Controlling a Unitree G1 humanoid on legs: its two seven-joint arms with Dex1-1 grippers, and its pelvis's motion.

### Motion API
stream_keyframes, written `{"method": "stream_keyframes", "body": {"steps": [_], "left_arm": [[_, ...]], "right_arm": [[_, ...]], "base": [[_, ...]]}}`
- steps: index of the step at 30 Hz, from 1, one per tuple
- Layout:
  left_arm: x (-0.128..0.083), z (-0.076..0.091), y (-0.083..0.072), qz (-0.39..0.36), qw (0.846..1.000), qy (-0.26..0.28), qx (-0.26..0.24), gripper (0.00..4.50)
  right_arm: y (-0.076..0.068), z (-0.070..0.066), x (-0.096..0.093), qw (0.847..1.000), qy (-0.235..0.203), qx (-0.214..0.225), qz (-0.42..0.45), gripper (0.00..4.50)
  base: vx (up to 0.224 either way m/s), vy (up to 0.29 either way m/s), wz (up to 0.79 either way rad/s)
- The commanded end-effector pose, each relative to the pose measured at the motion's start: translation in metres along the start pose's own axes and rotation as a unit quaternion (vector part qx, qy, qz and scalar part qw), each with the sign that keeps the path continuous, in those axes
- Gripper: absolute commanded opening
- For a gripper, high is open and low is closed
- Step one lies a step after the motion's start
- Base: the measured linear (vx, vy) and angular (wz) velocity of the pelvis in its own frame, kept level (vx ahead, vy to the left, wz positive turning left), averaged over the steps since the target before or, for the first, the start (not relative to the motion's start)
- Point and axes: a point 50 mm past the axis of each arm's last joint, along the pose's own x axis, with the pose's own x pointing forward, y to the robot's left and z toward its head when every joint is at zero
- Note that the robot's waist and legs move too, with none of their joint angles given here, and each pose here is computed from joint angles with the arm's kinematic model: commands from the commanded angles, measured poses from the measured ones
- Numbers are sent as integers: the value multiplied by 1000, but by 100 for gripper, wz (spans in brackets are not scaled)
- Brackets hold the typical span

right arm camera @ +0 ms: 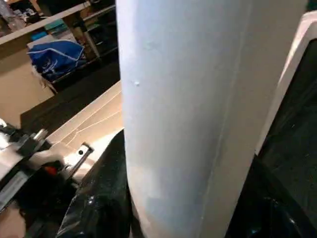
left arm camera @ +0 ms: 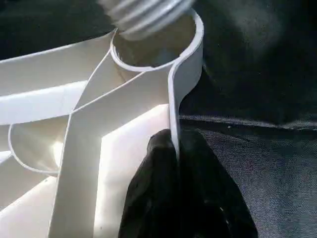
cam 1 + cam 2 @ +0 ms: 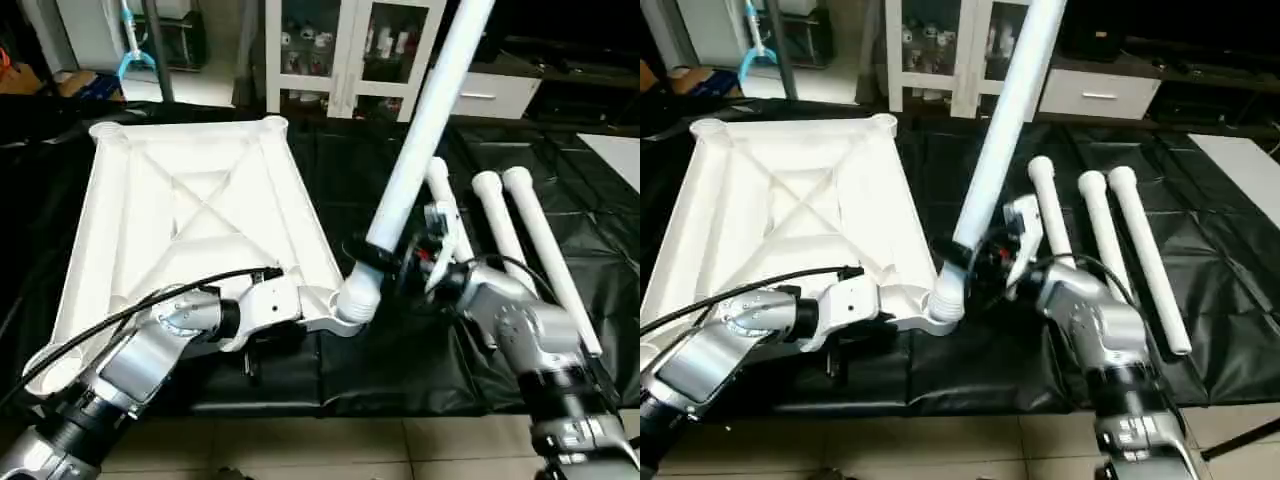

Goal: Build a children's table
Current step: Insert table leg to table base

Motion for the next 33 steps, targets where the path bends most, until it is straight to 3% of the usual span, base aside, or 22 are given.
{"method": "stream_keyframes", "body": {"steps": [1, 5, 6, 10, 12, 33], "left_arm": [[9, 3, -13, -36, 999, -22, -16, 0], [11, 2, -14, -39, 998, -34, -40, 0], [11, 1, -11, -30, 997, -42, -56, 49], [8, 0, -8, -37, 993, -61, -96, 77], [5, 0, -4, -22, 994, -64, -89, 103], [-15, -30, 9, 4, 998, 28, -61, 107]], "right_arm": [[-7, -5, -1, 1000, 14, -5, -25, 182], [-8, -6, 3, 1000, 13, -2, -27, 182], [-8, -5, 4, 1000, 11, -2, -24, 182], [-7, -3, 5, 1000, 10, -2, -18, 182], [-7, -4, 6, 1000, 10, -3, -15, 182], [-5, -6, 6, 1000, 13, -9, -8, 182]], "base": [[0, 0, 0], [0, 0, 0], [0, 0, 0], [0, 0, 0], [0, 0, 0], [0, 0, 0]]}}
